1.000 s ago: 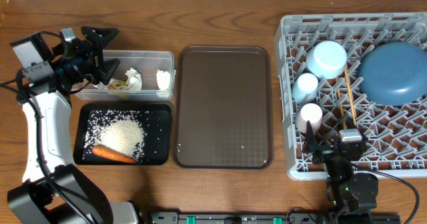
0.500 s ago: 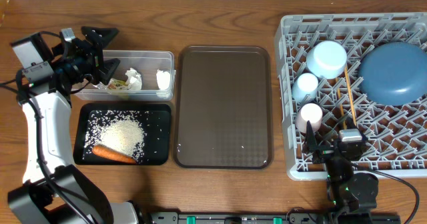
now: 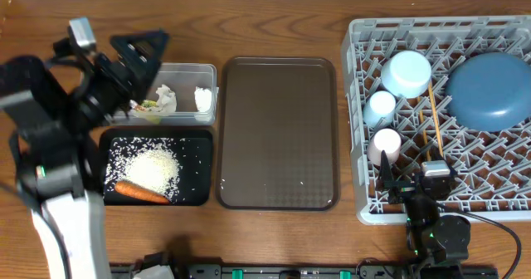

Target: Sort waste into correct bins and load items into the dishwasher rack

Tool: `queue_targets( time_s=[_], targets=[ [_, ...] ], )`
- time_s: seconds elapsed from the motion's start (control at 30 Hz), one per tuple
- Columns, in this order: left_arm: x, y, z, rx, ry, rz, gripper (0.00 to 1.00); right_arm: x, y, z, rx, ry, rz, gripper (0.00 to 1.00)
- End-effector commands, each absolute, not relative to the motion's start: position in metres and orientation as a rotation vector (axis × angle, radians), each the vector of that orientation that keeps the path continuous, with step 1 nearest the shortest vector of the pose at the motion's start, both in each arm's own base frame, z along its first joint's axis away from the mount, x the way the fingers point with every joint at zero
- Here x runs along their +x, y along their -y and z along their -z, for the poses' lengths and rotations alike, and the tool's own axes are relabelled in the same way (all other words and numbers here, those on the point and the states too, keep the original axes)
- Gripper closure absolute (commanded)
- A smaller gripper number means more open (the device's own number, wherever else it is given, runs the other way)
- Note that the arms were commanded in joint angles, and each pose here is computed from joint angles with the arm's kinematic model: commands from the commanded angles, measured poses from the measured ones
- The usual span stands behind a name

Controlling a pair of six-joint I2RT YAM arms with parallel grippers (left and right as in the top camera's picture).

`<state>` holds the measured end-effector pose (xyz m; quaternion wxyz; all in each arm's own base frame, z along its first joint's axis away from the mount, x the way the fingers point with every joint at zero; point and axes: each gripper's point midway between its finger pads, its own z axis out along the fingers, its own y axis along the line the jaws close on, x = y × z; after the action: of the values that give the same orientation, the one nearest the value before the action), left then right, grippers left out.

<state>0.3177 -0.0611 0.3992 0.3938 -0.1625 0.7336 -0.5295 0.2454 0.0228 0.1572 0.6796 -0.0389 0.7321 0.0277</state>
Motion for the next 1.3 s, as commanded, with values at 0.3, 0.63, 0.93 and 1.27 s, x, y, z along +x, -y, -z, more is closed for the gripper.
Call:
queue_targets(
  time_s=[0.3, 0.63, 0.93, 1.27],
  targets=[
    [0.144, 0.153, -0.481, 0.200, -1.656, 1.479, 0.02, 0.245, -0.021, -0.157, -0.099, -1.642, -0.044, 0.01],
    [0.074, 0.154, -0.489, 0.355, -1.531, 1.489, 0.02, 0.245, -0.021, -0.157, -0.099, -1.642, -0.044, 0.01],
    [0.088, 0.151, -0.400, 0.237, -1.620, 1.492, 0.02, 0.245, -0.021, -0.157, -0.099, -1.642, -0.044, 0.01],
    [0.146, 0.133, -0.277, -0.082, -1.726, 1.373, 0.02, 0.245, -0.021, -0.157, -0.099, -1.642, -0.044, 0.01]
  ],
)
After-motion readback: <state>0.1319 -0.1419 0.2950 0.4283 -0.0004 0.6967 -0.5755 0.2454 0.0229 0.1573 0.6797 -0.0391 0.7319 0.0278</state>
